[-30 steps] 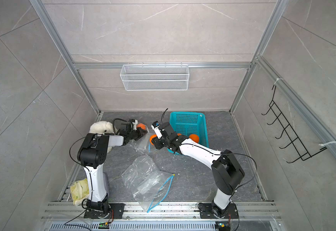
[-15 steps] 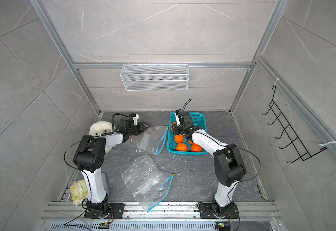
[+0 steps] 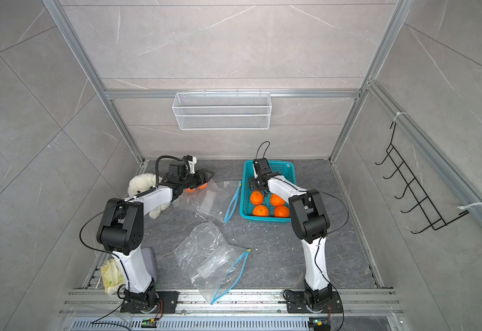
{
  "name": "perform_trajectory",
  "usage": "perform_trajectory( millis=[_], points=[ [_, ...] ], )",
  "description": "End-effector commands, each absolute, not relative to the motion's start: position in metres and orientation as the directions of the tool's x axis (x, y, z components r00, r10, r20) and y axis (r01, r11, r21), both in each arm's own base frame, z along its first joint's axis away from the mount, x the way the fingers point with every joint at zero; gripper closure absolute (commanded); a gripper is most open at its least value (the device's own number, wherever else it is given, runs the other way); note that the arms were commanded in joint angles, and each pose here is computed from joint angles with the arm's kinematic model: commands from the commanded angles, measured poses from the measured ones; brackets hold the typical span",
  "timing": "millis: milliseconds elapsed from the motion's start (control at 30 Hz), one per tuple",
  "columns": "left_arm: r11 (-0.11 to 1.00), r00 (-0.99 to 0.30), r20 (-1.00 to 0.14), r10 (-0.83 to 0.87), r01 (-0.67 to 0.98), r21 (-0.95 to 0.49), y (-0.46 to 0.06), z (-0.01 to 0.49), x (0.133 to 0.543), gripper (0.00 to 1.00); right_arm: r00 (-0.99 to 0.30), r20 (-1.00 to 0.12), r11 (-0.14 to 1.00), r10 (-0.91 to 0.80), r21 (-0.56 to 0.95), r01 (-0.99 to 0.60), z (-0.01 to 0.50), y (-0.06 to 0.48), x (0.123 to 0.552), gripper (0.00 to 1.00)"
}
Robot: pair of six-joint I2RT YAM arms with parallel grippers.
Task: Open the zip-top bag and take out the orange
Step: Place the orange in the basket.
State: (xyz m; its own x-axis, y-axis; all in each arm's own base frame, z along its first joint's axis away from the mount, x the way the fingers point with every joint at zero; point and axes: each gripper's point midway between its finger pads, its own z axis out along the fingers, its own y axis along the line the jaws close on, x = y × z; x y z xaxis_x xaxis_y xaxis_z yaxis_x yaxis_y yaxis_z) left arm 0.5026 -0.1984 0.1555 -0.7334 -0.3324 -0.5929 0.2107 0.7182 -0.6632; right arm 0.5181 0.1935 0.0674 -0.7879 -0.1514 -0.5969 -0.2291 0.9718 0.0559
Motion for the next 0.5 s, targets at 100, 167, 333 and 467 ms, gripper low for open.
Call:
perform_trajectory(
  millis=[100, 167, 333, 467],
  points=[
    [0.843, -0.656, -0.696, -0.291, 0.169, -0.511, -0.161, 0.173, 0.524, 0.31, -0.816, -0.561, 0.971, -0.141, 0.084, -0.225, 0.060, 0.193, 0.514, 0.45],
    [0.856, -0.653, -0.702, -0.285, 0.155, -0.492, -0.153, 0.168, 0.532, 0.31, -0.807, -0.574, 0.965, -0.142, 0.099, -0.241, 0.067, 0.196, 0.513, 0.34],
    [0.850, -0.676, -0.676, -0.293, 0.141, -0.508, -0.146, 0.148, 0.552, 0.32, -0.750, -0.647, 0.959, -0.138, 0.101, -0.264, 0.102, 0.196, 0.510, 0.09],
    [0.840, -0.704, -0.648, -0.291, 0.137, -0.526, -0.151, 0.126, 0.561, 0.40, -0.662, -0.737, 0.941, -0.134, 0.115, -0.319, 0.142, 0.199, 0.494, 0.17]
  ],
)
